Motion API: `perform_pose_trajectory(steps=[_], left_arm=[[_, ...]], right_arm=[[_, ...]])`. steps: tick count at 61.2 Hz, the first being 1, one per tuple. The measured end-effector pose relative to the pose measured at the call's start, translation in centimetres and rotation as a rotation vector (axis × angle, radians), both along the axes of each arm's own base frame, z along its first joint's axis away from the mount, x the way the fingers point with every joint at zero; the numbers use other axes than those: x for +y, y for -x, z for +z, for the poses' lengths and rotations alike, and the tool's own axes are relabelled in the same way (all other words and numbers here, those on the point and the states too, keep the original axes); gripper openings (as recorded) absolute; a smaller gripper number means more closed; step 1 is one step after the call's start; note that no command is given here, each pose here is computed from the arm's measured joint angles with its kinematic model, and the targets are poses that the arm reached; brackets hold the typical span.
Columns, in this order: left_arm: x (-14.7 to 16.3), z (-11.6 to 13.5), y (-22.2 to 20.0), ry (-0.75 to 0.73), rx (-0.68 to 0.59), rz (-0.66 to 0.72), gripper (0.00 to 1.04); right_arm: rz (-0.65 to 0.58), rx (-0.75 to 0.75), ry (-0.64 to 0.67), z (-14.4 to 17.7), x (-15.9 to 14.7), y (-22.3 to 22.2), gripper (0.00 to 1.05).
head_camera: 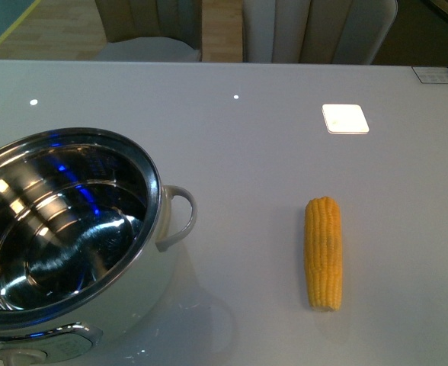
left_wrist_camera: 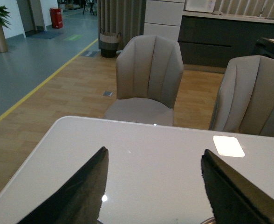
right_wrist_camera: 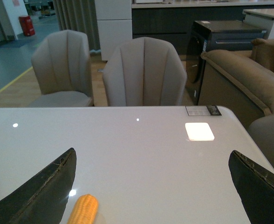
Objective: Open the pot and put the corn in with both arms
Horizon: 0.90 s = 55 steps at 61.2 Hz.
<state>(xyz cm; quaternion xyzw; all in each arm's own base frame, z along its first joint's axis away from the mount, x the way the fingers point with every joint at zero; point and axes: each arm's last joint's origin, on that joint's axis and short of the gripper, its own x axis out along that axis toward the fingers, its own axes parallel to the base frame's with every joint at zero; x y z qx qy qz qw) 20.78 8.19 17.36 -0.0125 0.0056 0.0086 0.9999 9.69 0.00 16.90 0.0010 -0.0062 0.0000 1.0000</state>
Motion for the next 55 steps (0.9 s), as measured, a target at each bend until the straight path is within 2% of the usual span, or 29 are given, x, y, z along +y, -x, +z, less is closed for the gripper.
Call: perform_pose_trajectory(steps=[8,12,25,55], left_arm=[[-3.1,-1.2,2.2,-0.007,0.006,-0.011,0.15],[-3.8,-1.3,3.0,-0.006,0.012,-0.006,0.03],[-5.8,-1.2,4.9,-0.012,0.006,-0.012,0.03],[-8.1,-0.5,7.6,-0.016,-0.015,-0.014,0.03]], right_arm=[[-0.002,0.0,0.0,0.0,0.0,0.0,0.96],[0.0,0.0,0.0,0.0,0.0,0.0,0.96],[0.0,0.0,0.0,0.0,0.0,0.0,0.96],[0.0,0.0,0.0,0.0,0.0,0.0,0.96]])
